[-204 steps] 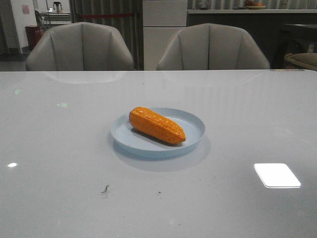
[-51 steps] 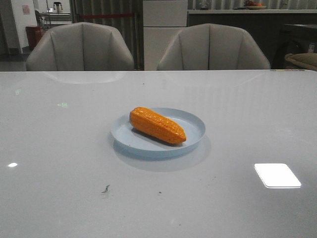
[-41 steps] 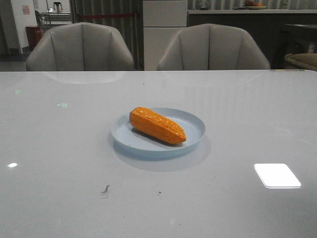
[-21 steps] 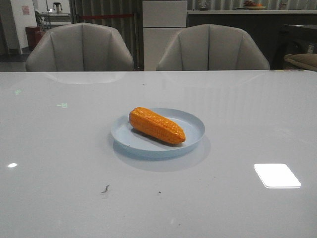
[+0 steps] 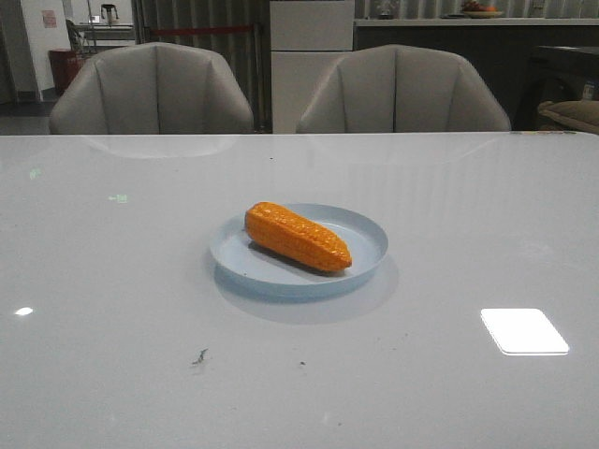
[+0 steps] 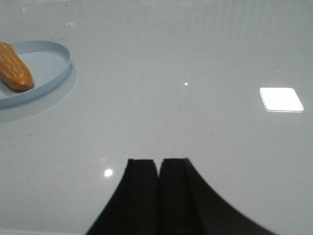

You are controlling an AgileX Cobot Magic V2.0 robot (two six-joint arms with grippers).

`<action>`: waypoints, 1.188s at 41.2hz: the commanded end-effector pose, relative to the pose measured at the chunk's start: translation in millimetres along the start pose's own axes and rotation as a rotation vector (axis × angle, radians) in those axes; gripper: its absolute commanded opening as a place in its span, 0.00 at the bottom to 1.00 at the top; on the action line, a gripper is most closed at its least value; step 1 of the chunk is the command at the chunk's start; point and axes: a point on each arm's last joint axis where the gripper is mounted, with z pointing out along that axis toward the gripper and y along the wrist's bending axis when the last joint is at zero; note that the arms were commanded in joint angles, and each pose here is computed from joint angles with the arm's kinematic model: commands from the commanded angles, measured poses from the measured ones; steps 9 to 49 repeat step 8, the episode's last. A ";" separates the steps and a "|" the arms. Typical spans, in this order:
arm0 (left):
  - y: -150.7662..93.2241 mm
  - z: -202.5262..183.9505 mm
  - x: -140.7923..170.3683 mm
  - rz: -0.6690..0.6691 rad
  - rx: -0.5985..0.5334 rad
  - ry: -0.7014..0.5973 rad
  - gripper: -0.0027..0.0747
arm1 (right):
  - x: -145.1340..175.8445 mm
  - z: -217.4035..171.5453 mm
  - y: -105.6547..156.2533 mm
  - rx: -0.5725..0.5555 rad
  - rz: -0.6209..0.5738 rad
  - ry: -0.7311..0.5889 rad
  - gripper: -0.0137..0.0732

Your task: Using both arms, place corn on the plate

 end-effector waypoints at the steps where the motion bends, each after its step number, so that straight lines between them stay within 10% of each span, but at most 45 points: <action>1: -0.3 2.3 4.4 -0.013 0.002 -0.058 0.16 | -12.1 -4.5 0.2 0.004 -0.007 -0.096 0.22; 49: -0.3 2.3 4.4 -0.013 0.002 -0.058 0.16 | -12.1 -4.5 0.2 0.004 -0.007 -0.096 0.22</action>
